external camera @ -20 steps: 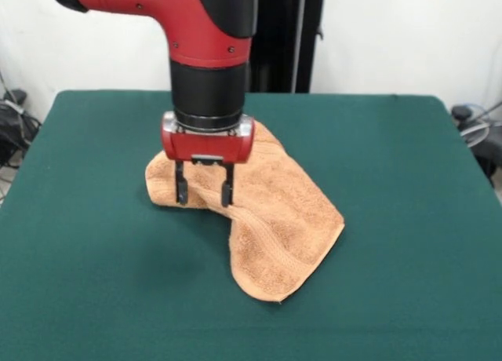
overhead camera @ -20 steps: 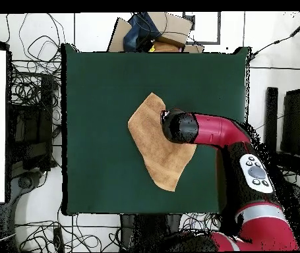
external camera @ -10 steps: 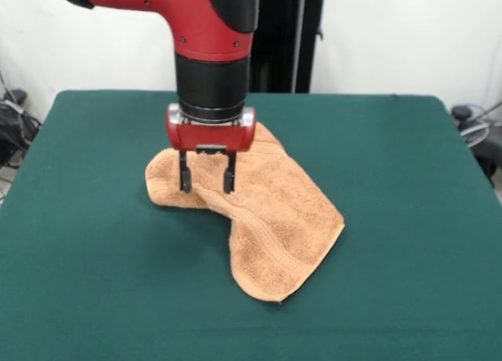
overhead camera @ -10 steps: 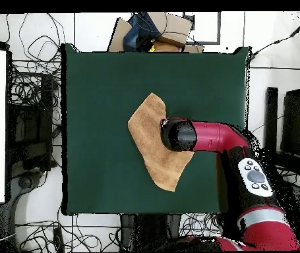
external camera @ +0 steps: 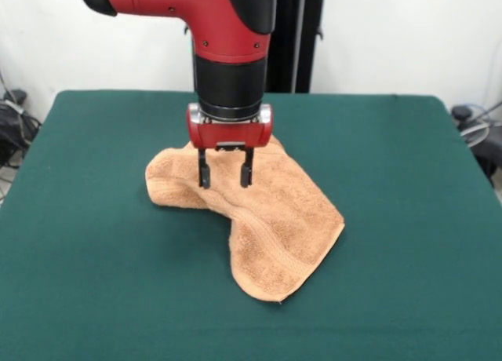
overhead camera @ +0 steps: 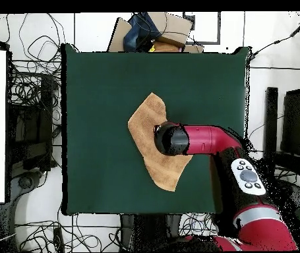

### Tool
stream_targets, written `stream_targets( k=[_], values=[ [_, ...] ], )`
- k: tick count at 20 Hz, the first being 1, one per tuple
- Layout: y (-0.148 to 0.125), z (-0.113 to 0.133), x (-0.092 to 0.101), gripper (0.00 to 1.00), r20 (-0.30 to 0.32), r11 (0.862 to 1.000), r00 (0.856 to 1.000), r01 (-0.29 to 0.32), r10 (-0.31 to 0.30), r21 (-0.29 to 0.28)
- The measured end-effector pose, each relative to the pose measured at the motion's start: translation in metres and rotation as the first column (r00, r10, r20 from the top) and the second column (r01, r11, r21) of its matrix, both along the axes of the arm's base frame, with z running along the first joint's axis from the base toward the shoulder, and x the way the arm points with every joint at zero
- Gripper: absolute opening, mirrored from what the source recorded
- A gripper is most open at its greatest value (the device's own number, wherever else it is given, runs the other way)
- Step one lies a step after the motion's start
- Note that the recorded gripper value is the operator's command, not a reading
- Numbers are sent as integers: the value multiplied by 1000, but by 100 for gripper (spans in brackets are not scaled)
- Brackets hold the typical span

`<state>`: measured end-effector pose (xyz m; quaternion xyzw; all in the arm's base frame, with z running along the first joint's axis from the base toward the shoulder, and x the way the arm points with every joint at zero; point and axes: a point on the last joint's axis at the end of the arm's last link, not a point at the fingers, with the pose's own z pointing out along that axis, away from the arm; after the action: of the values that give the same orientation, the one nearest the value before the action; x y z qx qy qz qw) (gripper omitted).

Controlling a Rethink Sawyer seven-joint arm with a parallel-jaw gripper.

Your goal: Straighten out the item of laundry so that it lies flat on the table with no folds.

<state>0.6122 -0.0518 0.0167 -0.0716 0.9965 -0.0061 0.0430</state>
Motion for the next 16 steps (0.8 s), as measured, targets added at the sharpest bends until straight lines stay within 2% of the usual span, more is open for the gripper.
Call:
stream_targets(
  k=[16],
  values=[
    [10,-1,2,100,3,1000,1000,-16,16,10]
  ],
)
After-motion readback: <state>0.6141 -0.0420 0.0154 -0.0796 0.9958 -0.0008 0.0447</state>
